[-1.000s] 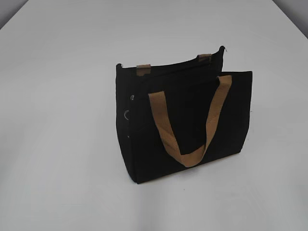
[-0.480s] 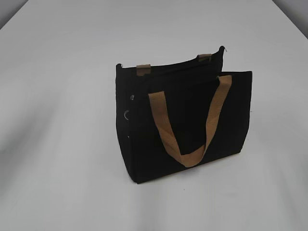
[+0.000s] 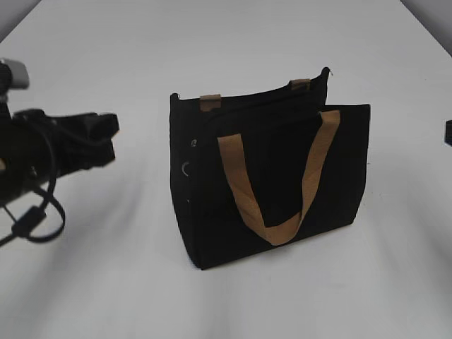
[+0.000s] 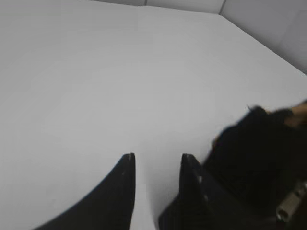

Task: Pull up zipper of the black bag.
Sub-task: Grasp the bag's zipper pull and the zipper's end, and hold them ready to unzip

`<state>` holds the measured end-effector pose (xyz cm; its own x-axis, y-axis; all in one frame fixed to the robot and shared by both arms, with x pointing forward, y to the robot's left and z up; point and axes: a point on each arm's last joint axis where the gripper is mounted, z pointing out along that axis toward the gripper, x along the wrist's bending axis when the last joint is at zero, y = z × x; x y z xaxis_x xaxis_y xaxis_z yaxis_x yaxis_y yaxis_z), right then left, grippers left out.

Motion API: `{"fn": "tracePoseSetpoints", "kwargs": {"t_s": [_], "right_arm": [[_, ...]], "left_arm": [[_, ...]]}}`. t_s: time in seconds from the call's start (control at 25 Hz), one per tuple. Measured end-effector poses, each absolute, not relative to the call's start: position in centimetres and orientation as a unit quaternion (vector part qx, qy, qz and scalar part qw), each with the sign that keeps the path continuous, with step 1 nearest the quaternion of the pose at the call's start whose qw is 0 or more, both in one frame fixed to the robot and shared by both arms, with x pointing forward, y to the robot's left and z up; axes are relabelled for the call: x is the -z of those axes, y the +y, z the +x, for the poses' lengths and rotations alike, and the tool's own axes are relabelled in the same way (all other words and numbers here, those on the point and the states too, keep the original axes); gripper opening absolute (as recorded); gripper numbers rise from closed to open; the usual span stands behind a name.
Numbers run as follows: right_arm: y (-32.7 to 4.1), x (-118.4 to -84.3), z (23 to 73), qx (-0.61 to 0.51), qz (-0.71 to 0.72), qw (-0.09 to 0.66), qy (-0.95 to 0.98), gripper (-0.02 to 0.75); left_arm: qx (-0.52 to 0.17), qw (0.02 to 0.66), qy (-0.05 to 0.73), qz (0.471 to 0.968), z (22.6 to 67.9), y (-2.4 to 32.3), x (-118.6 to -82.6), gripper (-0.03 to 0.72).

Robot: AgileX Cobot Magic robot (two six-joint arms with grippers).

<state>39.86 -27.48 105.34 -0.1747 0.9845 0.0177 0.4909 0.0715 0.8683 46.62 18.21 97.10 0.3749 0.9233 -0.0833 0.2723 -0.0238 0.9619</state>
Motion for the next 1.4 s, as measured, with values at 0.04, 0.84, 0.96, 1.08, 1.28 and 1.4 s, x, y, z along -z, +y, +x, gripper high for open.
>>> {"fn": "tracePoseSetpoints", "kwargs": {"t_s": [0.04,0.84,0.96,1.08,1.28,1.4], "right_arm": [[-27.4,-104.8,40.6,-0.377,0.564,0.307,0.668,0.592],[-27.2,-106.1,43.2,-0.383,0.557,0.321,0.663,0.592],[-27.2,-106.1,43.2,-0.383,0.557,0.321,0.663,0.592],[-27.2,-106.1,43.2,-0.383,0.557,0.321,0.663,0.592],[-27.2,-106.1,43.2,-0.383,0.557,0.321,0.663,0.592],[-27.1,-106.1,43.2,-0.383,0.556,0.32,0.664,0.592]], "left_arm": [[-0.305,0.521,0.459,0.652,46.0,17.9,-96.3,0.242],[-0.249,0.561,0.317,0.723,45.1,14.2,-89.7,0.419],[-0.247,0.559,0.317,0.725,46.1,13.5,-89.5,0.42],[-0.233,0.537,0.31,0.749,47.0,12.6,-89.0,0.421],[-0.224,0.519,0.287,0.773,48.1,11.4,-89.3,0.419],[-0.228,0.503,0.302,0.777,49.1,11.1,-89.5,0.377]]}}
